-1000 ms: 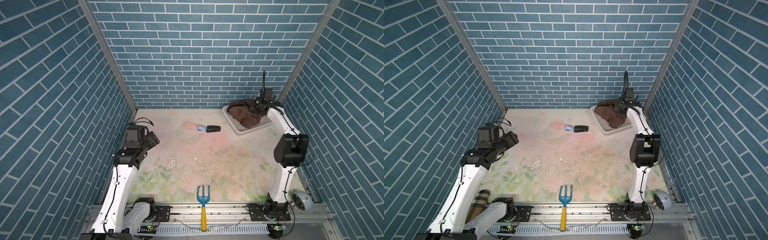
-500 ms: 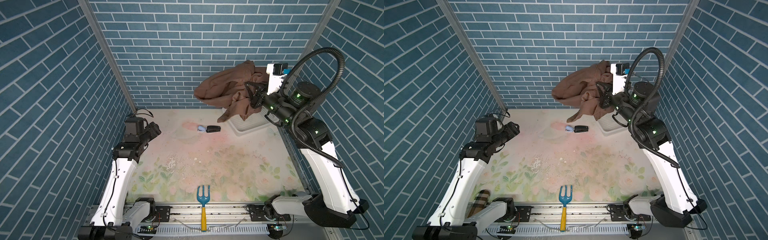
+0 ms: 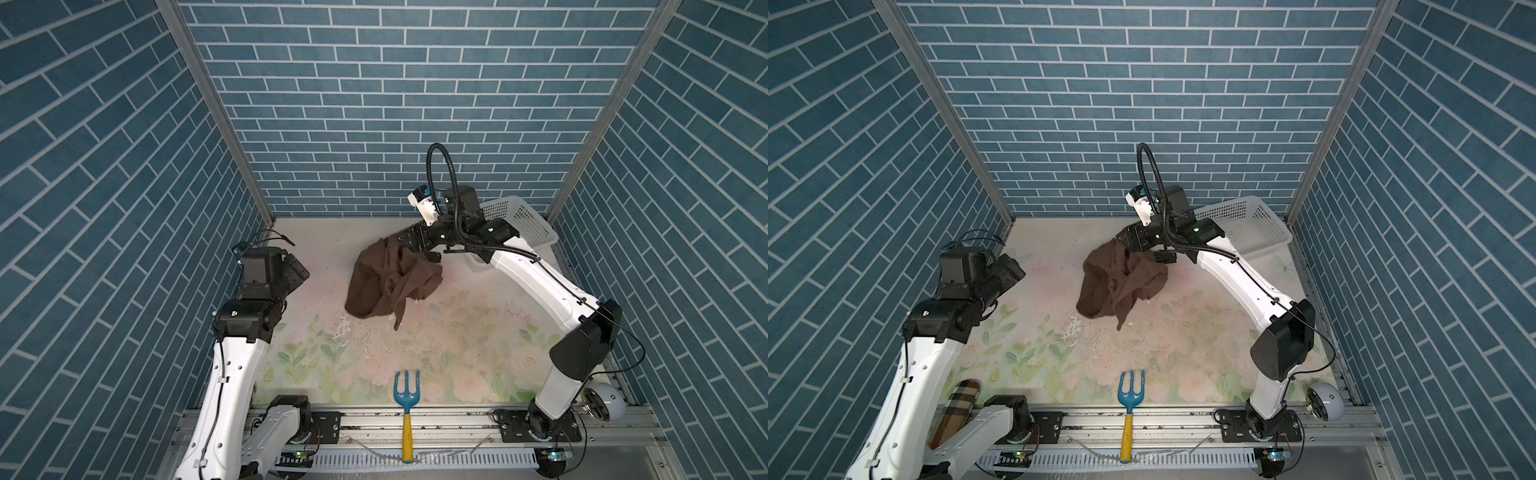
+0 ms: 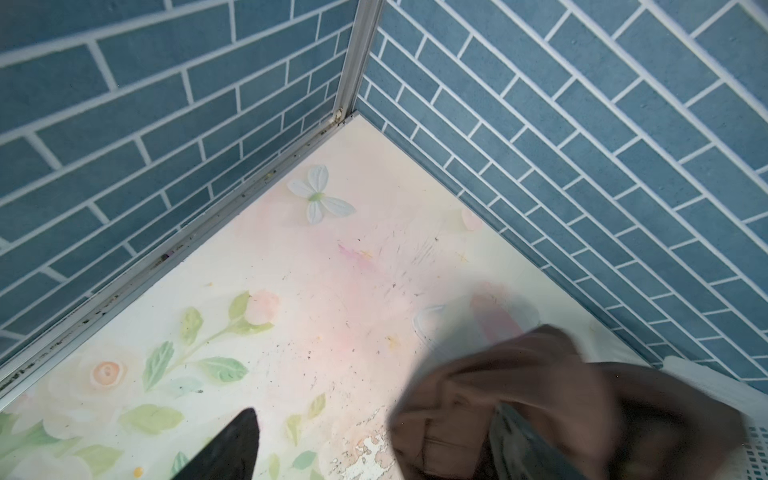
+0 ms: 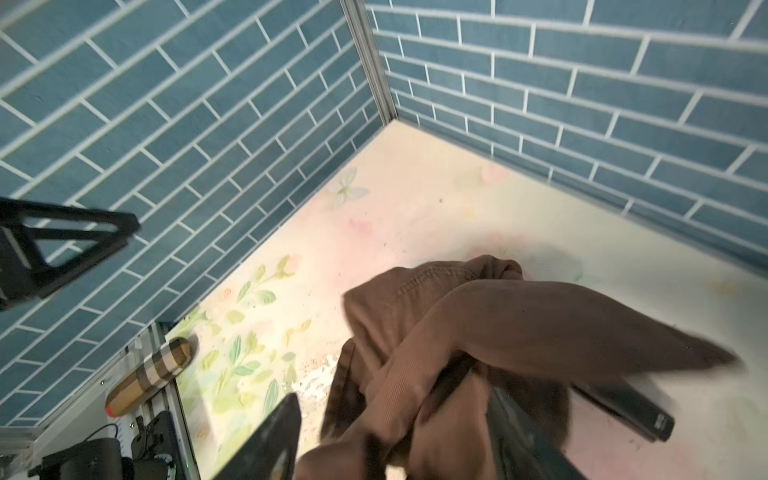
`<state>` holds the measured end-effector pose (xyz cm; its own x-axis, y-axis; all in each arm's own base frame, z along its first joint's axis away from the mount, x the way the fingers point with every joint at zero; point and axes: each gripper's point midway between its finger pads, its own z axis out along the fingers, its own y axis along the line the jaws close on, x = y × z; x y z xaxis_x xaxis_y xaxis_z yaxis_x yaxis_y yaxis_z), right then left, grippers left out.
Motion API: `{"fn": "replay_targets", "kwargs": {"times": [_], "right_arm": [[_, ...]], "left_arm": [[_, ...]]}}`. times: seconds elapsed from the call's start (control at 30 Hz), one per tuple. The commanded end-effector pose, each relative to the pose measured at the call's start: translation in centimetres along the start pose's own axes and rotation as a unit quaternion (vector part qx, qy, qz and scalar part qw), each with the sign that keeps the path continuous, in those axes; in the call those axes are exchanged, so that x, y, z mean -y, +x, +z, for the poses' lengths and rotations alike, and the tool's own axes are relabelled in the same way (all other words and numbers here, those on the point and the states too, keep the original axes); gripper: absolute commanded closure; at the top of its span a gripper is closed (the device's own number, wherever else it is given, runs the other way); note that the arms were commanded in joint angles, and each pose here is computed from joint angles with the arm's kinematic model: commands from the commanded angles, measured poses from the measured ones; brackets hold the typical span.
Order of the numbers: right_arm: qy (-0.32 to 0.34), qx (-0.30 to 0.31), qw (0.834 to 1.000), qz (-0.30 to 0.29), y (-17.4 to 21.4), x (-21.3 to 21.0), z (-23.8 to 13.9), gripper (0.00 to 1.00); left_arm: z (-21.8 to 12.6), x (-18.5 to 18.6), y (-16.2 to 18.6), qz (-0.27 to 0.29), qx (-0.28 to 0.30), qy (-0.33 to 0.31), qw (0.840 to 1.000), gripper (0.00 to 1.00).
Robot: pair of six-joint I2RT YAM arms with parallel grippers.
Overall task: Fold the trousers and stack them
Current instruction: 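Pull the brown trousers out of the basket onto the table with the right gripper, then grasp the trousers with the left gripper while the right gripper holds another part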
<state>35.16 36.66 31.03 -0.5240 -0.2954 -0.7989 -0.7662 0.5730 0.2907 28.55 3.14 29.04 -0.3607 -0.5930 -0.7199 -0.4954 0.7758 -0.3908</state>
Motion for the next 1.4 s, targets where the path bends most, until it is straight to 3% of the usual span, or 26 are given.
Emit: {"fn": "replay_targets", "kwargs": {"times": [0.0,0.17,0.33,0.57,0.7,0.83,0.97,1.07,1.17,1.23,1.37], "right_arm": [[0.014,0.004,1.0,-0.007,0.4,-0.2,-1.8,0.26],[0.068,-0.013,0.998,-0.012,2.6,1.6,-2.4,0.26],[0.119,-0.061,0.991,0.007,7.3,3.9,-2.2,0.26],[0.085,-0.136,0.984,0.084,14.9,4.3,1.2,0.25],[0.054,-0.145,0.979,0.134,17.3,4.1,3.8,0.26],[0.032,-0.147,0.972,0.18,18.6,4.3,6.5,0.28],[0.037,-0.152,0.963,0.221,19.5,5.0,8.5,0.3],[0.072,-0.151,0.958,0.234,20.4,6.4,8.8,0.39],[0.113,-0.131,0.96,0.222,20.3,7.8,7.6,0.98],[0.139,-0.115,0.963,0.199,19.4,8.5,6.2,1.0],[0.195,-0.093,0.963,0.158,17.2,10.9,3.0,1.0]], "left_arm": [[1.2,-0.9,1.1,-0.002,-0.015,-0.025,1.0,0.11],[5.0,1.6,4.2,-0.009,-0.089,0.017,0.996,0.11],[7.8,5.4,8.0,0.058,-0.146,0.032,0.987,0.06],[11.6,12.9,14.5,0.128,-0.215,0.094,0.964,0.02],[12.5,18.0,17.4,0.159,-0.238,0.145,0.947,0.03],[13.8,21.0,20.3,0.19,-0.259,0.157,0.934,0.06],[15.7,21.4,22.9,0.208,-0.285,0.145,0.925,0.22],[16.8,20.9,23.6,0.214,-0.286,0.13,0.925,0.38],[16.8,21.0,23.4,0.221,-0.289,0.123,0.923,0.85],[16.2,21.8,22.4,0.23,-0.285,0.127,0.922,1.0],[13.4,23.9,17.4,0.248,-0.245,0.138,0.927,1.0]]}}
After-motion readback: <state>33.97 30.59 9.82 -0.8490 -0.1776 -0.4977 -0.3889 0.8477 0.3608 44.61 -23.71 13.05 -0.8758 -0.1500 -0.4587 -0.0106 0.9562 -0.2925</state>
